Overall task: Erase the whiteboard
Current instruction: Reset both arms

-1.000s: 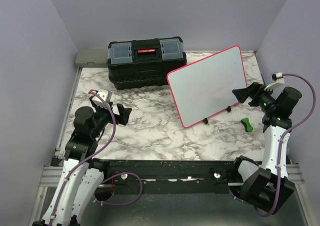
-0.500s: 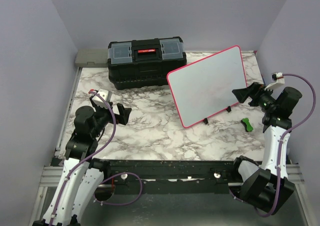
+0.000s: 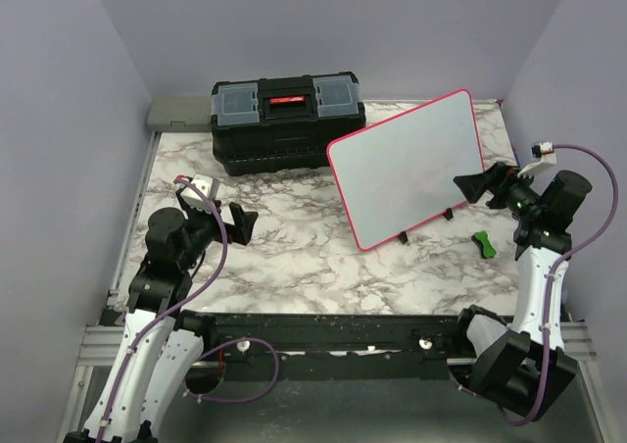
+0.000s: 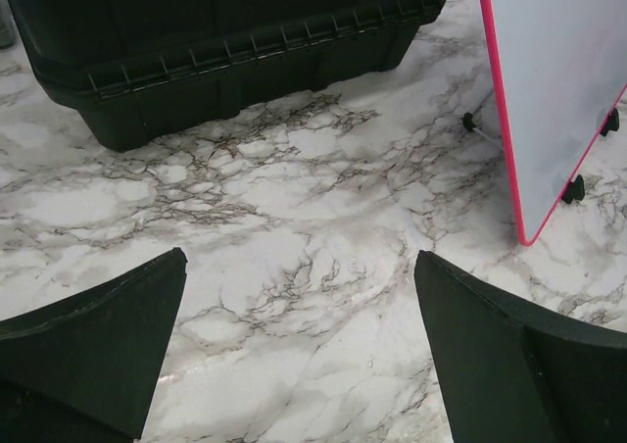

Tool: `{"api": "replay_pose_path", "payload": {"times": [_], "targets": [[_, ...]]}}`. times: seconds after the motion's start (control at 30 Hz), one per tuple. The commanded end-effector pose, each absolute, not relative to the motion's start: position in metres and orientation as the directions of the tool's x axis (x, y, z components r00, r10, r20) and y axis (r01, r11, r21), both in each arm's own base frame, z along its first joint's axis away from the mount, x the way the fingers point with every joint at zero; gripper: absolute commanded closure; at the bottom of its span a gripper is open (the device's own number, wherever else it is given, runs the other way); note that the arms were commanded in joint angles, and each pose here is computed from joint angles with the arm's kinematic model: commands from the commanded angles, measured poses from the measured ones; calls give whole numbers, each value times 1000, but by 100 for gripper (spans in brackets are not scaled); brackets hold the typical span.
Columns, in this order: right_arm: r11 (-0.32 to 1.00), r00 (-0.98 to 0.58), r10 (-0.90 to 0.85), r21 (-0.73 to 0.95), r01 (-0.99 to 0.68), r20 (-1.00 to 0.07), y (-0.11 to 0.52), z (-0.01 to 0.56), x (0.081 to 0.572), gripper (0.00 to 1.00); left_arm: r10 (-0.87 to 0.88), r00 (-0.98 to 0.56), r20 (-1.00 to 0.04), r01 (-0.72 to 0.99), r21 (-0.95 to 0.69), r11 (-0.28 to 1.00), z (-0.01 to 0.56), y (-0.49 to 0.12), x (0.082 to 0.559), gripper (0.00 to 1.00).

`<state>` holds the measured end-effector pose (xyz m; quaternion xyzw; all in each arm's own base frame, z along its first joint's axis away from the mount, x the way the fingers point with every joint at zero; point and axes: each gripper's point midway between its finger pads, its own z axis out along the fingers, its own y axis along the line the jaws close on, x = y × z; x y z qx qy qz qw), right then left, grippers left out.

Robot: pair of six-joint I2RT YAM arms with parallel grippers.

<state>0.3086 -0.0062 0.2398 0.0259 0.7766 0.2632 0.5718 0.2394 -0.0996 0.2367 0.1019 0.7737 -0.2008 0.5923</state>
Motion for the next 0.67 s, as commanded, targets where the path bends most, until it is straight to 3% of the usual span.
{"api": "replay_pose_path", "payload": {"times": [0.0, 0.63], "targets": [[859, -319, 315, 412, -305, -894, -3, 251, 307, 0, -89, -275, -957, 374, -192, 907, 235, -95, 241, 1], [873, -300, 268, 363, -327, -915, -2, 255, 304, 0, -88, -281, -956, 372, -193, 908, 233, -95, 242, 1]]}}
